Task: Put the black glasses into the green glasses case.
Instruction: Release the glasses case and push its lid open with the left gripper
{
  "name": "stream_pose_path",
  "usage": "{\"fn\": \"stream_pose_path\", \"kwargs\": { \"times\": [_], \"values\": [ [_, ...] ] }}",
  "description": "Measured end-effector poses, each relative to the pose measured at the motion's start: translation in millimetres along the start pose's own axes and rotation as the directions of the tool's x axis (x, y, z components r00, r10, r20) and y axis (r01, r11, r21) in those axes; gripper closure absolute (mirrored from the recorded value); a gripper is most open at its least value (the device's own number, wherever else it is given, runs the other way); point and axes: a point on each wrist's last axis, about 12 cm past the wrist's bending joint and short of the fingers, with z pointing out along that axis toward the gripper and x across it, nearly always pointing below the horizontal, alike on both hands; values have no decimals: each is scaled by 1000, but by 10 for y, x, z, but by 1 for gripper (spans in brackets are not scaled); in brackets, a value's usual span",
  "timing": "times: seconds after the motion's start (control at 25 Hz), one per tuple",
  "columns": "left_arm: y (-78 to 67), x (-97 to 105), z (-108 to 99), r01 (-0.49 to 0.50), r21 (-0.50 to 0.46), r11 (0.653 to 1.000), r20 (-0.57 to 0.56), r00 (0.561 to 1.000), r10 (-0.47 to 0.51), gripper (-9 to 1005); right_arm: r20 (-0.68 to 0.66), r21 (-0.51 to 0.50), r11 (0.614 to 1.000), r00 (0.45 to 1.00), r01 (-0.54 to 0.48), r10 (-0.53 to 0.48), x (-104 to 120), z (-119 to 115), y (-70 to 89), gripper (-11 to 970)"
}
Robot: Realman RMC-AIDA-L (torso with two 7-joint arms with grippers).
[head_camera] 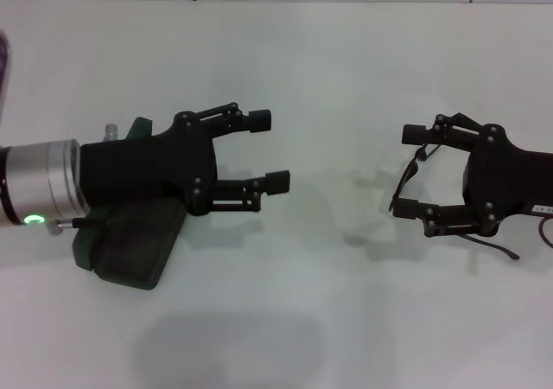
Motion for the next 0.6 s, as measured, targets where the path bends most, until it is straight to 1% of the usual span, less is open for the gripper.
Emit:
{"fn": "stream_pose_path", "kwargs": {
  "times": [0.08,0.16,0.2,0.28,0.36,0.4,0.44,0.48,0.52,0.6],
  "values": [
    [34,-29,-20,30,-18,999,5,1000,-30,173,1,-1,1000,1000,1,-1,-1,5,1,75],
    [111,-93,-66,78,-50,996,-9,997,-79,180,2,-3,1000,1000,3,-3,-8,13,-5,75],
    [181,-153,-103,135,-81,988,-36,990,-138,184,4,-6,1000,1000,6,-6,-16,24,-11,75],
    [292,-273,-170,196,-139,971,-95,973,-210,191,5,-8,1000,1000,8,-8,-22,32,-14,75],
    [372,-377,-232,242,-206,948,-168,946,-278,199,6,-8,1000,1000,9,-8,-24,34,-15,74],
    [399,-462,-273,239,-246,939,-214,932,-293,202,5,-8,1000,1000,8,-8,-23,33,-16,74],
    [406,-550,-336,234,-310,921,-275,906,-322,206,4,-7,1000,1000,8,-8,-22,30,-16,74],
    [406,-550,-336,234,-310,921,-275,906,-322,210,3,-6,1000,1000,7,-7,-20,28,-16,74],
    [396,-599,-374,217,-352,910,-313,889,-333,214,3,-6,1000,1000,7,-7,-18,27,-16,74],
    [358,-633,-407,191,-420,887,-372,856,-360,221,2,-5,1000,1000,6,-6,-16,27,-15,74]
  ]
}}
